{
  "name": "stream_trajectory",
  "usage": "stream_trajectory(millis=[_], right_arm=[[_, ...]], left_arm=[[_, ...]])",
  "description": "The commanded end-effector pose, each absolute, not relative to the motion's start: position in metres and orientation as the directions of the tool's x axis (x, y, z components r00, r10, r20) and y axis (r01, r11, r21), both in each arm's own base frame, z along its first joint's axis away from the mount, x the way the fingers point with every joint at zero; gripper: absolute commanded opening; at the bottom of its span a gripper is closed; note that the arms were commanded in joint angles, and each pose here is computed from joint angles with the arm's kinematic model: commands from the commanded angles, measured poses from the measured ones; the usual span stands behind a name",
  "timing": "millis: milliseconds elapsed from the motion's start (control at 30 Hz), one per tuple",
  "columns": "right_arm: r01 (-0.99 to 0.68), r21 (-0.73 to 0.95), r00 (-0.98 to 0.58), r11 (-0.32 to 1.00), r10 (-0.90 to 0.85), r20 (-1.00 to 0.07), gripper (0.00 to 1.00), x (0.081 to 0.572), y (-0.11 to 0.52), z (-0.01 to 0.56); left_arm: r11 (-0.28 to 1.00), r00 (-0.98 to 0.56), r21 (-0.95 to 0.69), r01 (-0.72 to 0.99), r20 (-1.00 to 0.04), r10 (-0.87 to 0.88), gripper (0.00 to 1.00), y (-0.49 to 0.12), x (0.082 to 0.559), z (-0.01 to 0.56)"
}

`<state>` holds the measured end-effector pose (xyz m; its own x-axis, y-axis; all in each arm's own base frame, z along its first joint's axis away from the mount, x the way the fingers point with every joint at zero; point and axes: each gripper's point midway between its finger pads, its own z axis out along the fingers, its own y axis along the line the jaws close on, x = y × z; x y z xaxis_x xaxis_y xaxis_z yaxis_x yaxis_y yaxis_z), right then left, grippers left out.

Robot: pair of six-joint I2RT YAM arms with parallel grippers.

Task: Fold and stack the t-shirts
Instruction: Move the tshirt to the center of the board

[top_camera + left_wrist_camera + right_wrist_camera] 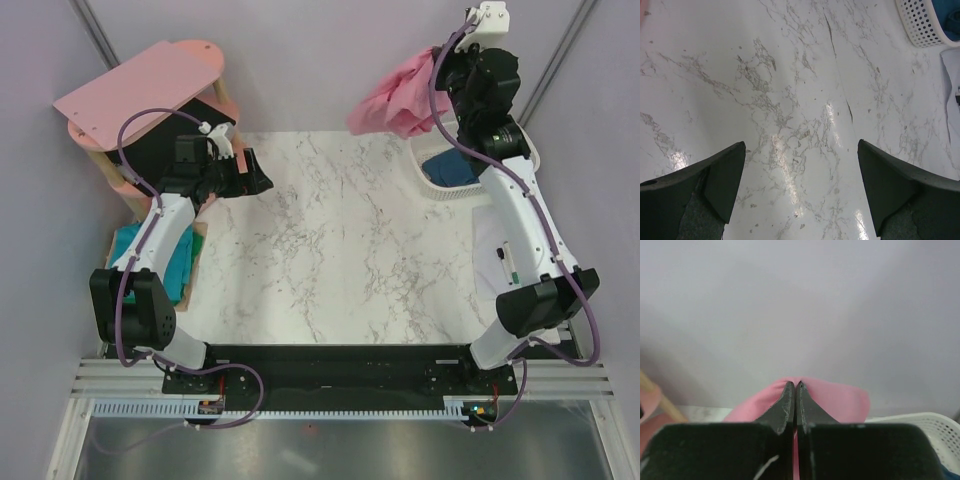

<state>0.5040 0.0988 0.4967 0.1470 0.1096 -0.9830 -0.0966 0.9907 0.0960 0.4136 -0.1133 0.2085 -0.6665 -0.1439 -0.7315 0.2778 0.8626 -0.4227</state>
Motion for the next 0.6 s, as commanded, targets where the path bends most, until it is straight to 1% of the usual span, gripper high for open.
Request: stream_trajectory(millis=[0,33,100,133,167,200,267,300,367,400,433,467,500,533,567], right_arm=[[-0.276,0.134,0.090,0.952,0.164,-0.982,0.00,0.476,0.152,0.493],[-0.296,0.138,0.044,0.945,0.157,-0.987,0.00,0.476,0.163,0.472],[-0.353,0.139,-0.013,0.925,0.143,-0.990,0.00,0.468,0.191,0.449],[-0.352,0.138,-0.068,0.926,0.122,-0.990,0.00,0.468,0.198,0.421],[-0.382,0.142,-0.096,0.913,0.114,-0.989,0.00,0.463,0.216,0.407],[-0.392,0.139,-0.163,0.910,0.080,-0.983,0.00,0.461,0.227,0.372],[-0.417,0.129,-0.223,0.900,0.037,-0.974,0.00,0.452,0.252,0.336],[-0.416,0.118,-0.290,0.902,-0.009,-0.957,0.00,0.451,0.260,0.295],[-0.410,0.101,-0.338,0.906,-0.048,-0.940,0.00,0.447,0.273,0.257],[-0.401,0.085,-0.394,0.912,-0.088,-0.915,0.00,0.447,0.276,0.217],[-0.393,0.074,-0.418,0.917,-0.106,-0.902,0.01,0.448,0.278,0.199],[-0.359,0.049,-0.439,0.932,-0.122,-0.890,0.05,0.451,0.275,0.182],[-0.346,0.030,-0.481,0.938,-0.150,-0.864,0.12,0.455,0.276,0.152],[-0.331,0.012,-0.501,0.944,-0.165,-0.850,0.18,0.457,0.275,0.137],[-0.308,-0.010,-0.520,0.951,-0.177,-0.835,0.33,0.459,0.271,0.125]], left_arm=[[0.847,-0.652,-0.432,0.310,-0.745,-0.141,1.00,-0.121,0.417,0.215],[0.847,-0.654,-0.431,0.311,-0.744,-0.139,1.00,-0.121,0.417,0.214],[0.846,-0.653,-0.431,0.313,-0.745,-0.138,1.00,-0.122,0.417,0.214],[0.845,-0.657,-0.435,0.312,-0.741,-0.139,1.00,-0.122,0.417,0.213],[0.846,-0.656,-0.434,0.311,-0.742,-0.139,1.00,-0.122,0.417,0.213],[0.844,-0.659,-0.435,0.312,-0.740,-0.137,1.00,-0.123,0.417,0.212],[0.845,-0.659,-0.434,0.311,-0.740,-0.138,1.00,-0.123,0.417,0.212],[0.845,-0.661,-0.435,0.310,-0.738,-0.137,1.00,-0.123,0.417,0.211],[0.845,-0.661,-0.435,0.310,-0.738,-0.137,1.00,-0.123,0.417,0.211],[0.845,-0.660,-0.435,0.311,-0.739,-0.138,1.00,-0.123,0.417,0.211],[0.846,-0.659,-0.434,0.310,-0.739,-0.138,1.00,-0.123,0.417,0.211],[0.846,-0.659,-0.434,0.310,-0.739,-0.138,1.00,-0.123,0.417,0.211],[0.846,-0.661,-0.434,0.309,-0.738,-0.138,1.00,-0.123,0.417,0.211],[0.847,-0.662,-0.434,0.307,-0.737,-0.138,1.00,-0.122,0.417,0.210],[0.847,-0.660,-0.434,0.308,-0.738,-0.138,1.00,-0.122,0.417,0.210]])
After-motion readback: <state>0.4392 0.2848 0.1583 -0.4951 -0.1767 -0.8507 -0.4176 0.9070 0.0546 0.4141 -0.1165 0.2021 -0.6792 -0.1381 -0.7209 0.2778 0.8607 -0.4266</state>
